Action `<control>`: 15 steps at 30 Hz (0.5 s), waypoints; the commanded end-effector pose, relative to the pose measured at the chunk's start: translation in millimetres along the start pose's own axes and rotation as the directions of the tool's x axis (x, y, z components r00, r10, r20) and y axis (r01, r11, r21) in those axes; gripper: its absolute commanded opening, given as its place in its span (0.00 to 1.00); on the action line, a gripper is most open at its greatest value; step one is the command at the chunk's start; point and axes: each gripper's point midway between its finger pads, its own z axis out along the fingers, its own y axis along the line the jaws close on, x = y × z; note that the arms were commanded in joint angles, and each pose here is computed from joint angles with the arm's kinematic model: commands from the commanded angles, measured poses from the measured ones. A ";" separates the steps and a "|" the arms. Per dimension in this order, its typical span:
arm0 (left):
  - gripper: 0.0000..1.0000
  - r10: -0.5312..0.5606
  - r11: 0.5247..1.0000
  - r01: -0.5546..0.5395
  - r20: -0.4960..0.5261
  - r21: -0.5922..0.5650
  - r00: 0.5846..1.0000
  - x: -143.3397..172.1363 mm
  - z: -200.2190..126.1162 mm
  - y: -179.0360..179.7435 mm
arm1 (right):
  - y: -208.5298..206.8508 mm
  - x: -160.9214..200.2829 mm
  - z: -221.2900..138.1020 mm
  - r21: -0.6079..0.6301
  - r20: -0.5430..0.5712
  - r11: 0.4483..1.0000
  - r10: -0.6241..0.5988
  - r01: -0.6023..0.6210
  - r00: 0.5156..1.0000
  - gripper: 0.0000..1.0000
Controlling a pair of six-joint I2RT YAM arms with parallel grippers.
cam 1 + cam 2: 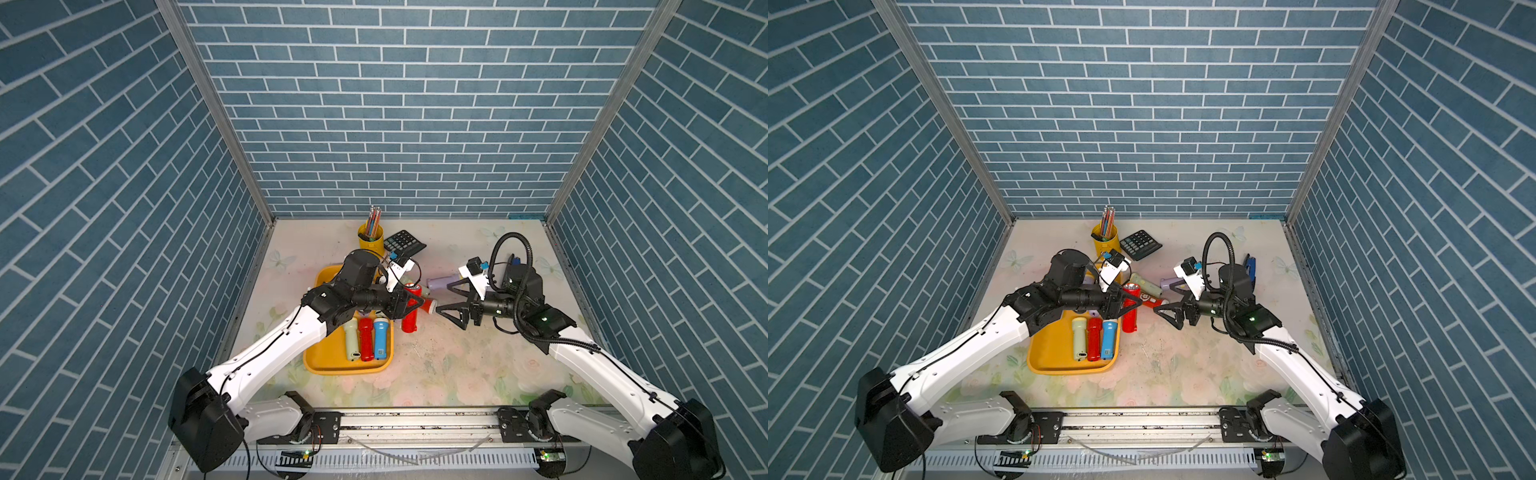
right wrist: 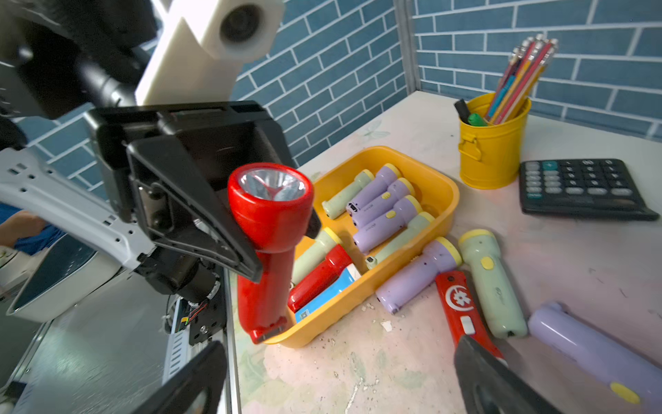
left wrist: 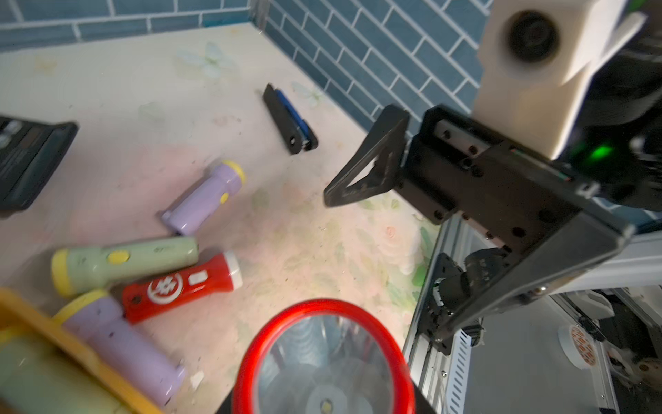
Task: Put the flashlights into the storage boxes
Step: Pick up the flashlight from the center of the board, then place the flashlight at the storage box.
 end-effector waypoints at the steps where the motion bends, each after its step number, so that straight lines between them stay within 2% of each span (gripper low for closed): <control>1: 0.28 -0.153 0.975 0.123 -0.162 -0.183 0.975 44.1 -19.1 33.3 | -17.0 3.1 -3.7 0.109 0.027 0.994 0.028 -0.031 0.999 0.99; 5: 0.28 -0.298 0.923 0.213 -0.246 -0.322 0.922 77.7 -33.5 59.9 | -21.3 11.9 -4.4 0.132 0.022 0.989 0.064 -0.067 0.998 0.99; 9: 0.30 -0.449 0.843 0.281 -0.313 -0.458 0.837 112.2 -48.4 87.5 | -22.0 18.7 -4.3 0.134 0.012 0.987 0.086 -0.087 0.996 0.99; 11: 0.30 -0.508 0.808 0.311 -0.322 -0.501 0.799 123.6 -56.2 98.0 | -21.7 20.5 -4.5 0.132 0.007 0.987 0.092 -0.092 0.996 0.99; 15: 0.31 -0.578 0.734 0.325 -0.297 -0.596 0.760 134.4 -74.1 121.9 | -22.1 24.5 -4.5 0.134 -0.001 0.986 0.099 -0.099 0.995 0.99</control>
